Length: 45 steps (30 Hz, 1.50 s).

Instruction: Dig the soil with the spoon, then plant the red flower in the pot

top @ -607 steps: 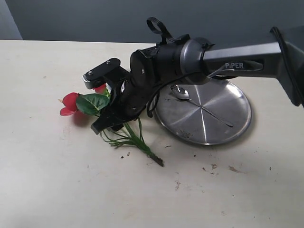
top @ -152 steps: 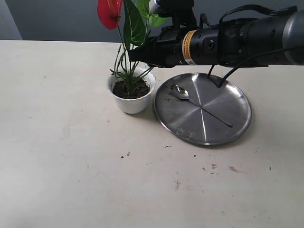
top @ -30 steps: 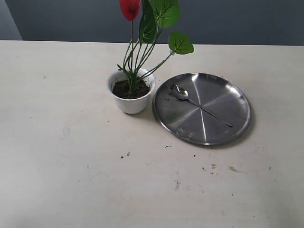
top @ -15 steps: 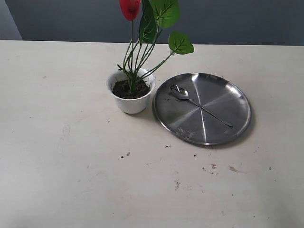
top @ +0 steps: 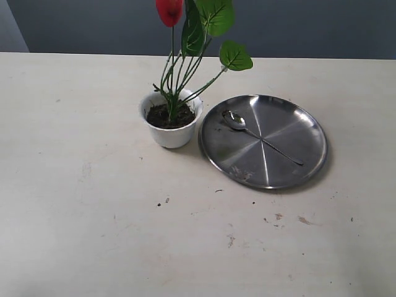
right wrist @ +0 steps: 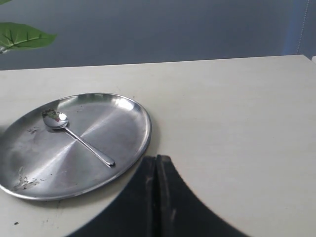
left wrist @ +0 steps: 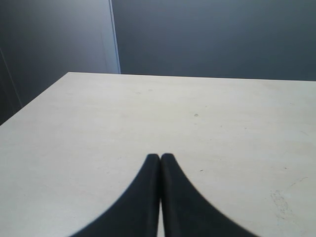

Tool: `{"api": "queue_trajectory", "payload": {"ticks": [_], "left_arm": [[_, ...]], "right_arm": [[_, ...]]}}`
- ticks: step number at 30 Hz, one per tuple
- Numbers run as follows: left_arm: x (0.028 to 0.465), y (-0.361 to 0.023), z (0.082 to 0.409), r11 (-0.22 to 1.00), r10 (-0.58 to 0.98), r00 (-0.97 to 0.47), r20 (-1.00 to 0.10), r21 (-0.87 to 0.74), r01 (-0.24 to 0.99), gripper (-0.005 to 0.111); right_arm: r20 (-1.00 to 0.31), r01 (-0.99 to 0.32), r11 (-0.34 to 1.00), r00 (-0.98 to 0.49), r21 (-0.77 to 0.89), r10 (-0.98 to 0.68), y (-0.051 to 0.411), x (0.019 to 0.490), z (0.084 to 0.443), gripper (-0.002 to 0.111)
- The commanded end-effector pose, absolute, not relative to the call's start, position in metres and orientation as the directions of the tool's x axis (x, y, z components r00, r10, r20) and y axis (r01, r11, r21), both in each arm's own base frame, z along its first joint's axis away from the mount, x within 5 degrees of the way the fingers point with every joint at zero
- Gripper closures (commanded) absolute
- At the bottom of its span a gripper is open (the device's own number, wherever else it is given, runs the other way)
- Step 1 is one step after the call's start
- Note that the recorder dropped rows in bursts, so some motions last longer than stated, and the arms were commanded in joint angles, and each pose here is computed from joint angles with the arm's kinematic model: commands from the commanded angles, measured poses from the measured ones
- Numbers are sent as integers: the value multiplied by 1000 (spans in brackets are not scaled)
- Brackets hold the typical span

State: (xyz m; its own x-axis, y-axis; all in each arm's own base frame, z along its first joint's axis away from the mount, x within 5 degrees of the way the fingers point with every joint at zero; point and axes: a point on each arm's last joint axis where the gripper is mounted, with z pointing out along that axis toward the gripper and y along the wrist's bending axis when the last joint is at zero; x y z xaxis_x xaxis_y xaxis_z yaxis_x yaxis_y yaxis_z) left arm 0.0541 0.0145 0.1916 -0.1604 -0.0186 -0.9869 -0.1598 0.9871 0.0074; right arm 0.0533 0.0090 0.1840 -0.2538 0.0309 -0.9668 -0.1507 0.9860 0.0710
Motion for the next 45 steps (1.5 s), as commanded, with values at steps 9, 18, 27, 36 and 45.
{"api": "queue_trajectory", "payload": {"ticks": [9,18,27,36,45], "left_arm": [[54,14,191,988,-22,-153,-988,2,-155,106],[54,14,191,988,-22,-153,-988,2,-155,106],[54,14,191,988,-22,-153,-988,2,-155,106],[54,14,191,988,-22,-153,-988,2,-155,106],[54,14,191,988,-22,-153,-988,2,-155,106]], "right_arm": [[-971,-148,987,-237,67,31,9,53,184,109],[-970,-148,986,-240,72,35,9,53,184,109],[-971,-148,986,-237,72,35,9,53,184,109],[-971,-148,986,-237,72,35,9,53,184,109],[-970,-148,986,-241,77,39,9,53,184,109]]}}
